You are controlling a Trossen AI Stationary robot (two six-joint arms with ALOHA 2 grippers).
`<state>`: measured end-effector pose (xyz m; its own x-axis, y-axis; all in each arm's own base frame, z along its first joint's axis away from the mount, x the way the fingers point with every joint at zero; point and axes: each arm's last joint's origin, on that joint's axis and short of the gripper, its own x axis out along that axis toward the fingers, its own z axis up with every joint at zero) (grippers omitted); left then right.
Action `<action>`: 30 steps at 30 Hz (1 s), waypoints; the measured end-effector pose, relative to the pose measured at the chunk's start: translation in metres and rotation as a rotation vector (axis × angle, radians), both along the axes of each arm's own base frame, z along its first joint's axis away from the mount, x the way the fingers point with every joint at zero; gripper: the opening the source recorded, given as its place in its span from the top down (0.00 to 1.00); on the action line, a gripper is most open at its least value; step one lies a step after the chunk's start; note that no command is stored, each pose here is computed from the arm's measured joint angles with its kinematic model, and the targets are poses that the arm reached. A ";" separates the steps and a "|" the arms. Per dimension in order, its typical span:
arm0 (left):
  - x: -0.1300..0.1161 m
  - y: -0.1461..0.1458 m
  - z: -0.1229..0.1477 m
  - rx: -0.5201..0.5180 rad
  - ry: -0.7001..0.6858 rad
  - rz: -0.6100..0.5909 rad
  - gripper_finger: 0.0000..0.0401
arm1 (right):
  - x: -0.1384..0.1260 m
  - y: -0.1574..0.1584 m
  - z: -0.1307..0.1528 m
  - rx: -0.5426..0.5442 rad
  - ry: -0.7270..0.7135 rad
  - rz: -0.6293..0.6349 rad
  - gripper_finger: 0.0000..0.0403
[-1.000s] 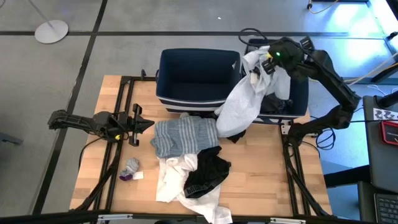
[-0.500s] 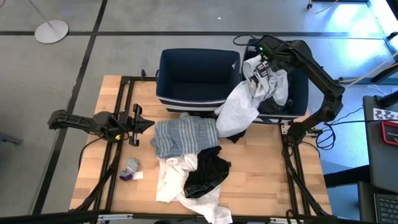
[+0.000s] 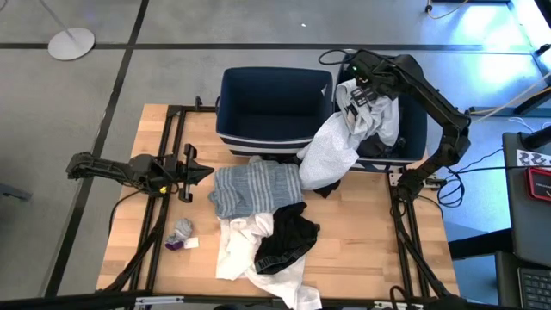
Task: Sort clothes
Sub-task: Put the light gray patterned polo into the right blue laundry organizer
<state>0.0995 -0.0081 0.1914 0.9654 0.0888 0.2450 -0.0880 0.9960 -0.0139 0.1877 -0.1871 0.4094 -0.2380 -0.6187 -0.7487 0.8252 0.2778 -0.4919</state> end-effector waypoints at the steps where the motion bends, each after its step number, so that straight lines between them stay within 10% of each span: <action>1: 0.000 0.000 0.000 0.000 0.000 0.000 0.99 | 0.000 0.000 0.000 0.001 0.000 0.001 0.42; 13: 0.000 0.000 0.000 0.007 0.000 0.002 0.99 | -0.024 0.025 0.035 -0.079 -0.091 0.058 0.38; 30: 0.000 0.000 0.000 -0.012 -0.002 -0.003 0.99 | -0.003 0.122 0.057 0.050 -0.334 0.581 0.40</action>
<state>0.0995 -0.0081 0.1915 0.9653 0.0888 0.2454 -0.0850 0.9960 -0.0260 0.1849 -0.0648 0.4662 0.3726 -0.5386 -0.7557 0.6403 0.7387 -0.2108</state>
